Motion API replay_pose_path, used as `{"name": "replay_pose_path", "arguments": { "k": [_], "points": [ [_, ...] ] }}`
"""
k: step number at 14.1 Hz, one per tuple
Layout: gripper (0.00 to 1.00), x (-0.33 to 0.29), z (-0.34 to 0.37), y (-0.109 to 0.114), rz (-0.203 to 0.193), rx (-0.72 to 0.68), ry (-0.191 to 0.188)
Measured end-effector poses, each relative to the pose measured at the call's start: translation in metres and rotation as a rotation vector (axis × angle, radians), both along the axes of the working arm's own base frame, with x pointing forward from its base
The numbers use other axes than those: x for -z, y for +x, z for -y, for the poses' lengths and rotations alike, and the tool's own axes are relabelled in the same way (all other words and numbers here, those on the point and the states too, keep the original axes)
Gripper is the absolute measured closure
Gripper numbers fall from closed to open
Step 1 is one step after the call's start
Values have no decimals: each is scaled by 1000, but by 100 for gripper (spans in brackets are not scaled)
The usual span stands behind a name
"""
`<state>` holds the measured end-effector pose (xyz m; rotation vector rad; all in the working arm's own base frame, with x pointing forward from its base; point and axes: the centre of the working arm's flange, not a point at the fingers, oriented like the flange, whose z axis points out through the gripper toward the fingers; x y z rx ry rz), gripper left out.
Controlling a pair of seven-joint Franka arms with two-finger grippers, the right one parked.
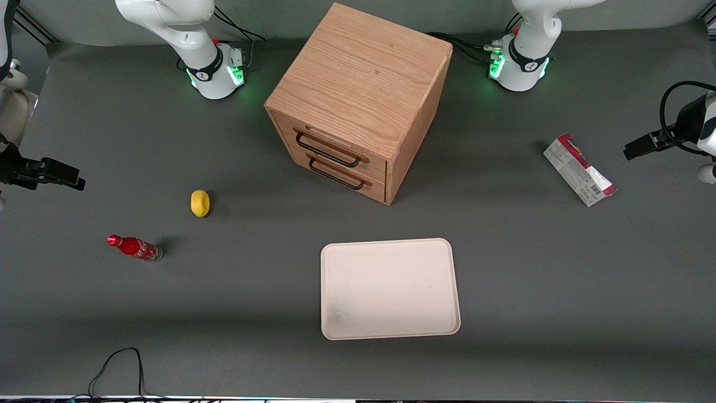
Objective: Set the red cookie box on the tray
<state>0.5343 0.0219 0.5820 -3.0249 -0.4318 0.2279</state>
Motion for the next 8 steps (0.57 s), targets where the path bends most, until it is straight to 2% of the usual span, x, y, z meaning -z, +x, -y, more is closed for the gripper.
{"name": "replay_pose_path", "arguments": {
  "k": [8],
  "points": [
    [0, -5, -8, -1, 3, -14, 0]
  ]
}}
